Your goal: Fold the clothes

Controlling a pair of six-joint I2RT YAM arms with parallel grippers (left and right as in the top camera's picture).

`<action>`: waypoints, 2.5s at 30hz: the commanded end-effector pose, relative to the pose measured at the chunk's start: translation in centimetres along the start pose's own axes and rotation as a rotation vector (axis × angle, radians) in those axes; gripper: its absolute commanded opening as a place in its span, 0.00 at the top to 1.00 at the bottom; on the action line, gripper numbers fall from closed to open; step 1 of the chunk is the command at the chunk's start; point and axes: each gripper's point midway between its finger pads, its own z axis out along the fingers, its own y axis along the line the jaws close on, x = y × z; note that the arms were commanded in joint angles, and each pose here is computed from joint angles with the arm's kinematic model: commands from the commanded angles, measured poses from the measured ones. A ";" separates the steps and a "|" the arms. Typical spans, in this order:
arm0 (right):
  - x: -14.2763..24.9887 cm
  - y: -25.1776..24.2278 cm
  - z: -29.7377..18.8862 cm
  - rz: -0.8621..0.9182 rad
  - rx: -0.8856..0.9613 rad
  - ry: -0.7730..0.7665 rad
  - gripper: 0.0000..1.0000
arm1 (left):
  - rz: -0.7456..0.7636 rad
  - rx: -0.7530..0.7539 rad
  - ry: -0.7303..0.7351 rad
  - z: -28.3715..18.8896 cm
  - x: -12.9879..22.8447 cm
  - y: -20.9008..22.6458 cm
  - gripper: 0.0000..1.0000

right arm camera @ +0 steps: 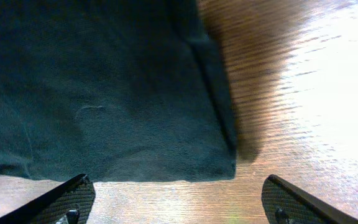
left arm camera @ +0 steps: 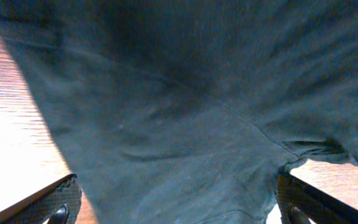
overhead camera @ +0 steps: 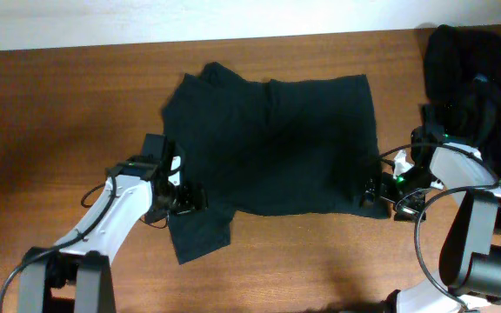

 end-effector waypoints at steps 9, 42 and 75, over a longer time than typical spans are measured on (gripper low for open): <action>0.5 1.6 1.4 -0.091 0.030 -0.003 0.16 | 0.004 0.053 0.078 1.9 0.9 -0.5 0.01; 0.9 1.0 2.4 -0.092 0.045 -0.003 0.37 | -0.010 -0.027 0.073 1.9 0.9 0.9 0.11; 0.7 1.0 2.4 -0.093 0.044 -0.012 0.36 | -0.082 -0.187 0.109 2.8 3.2 4.3 0.01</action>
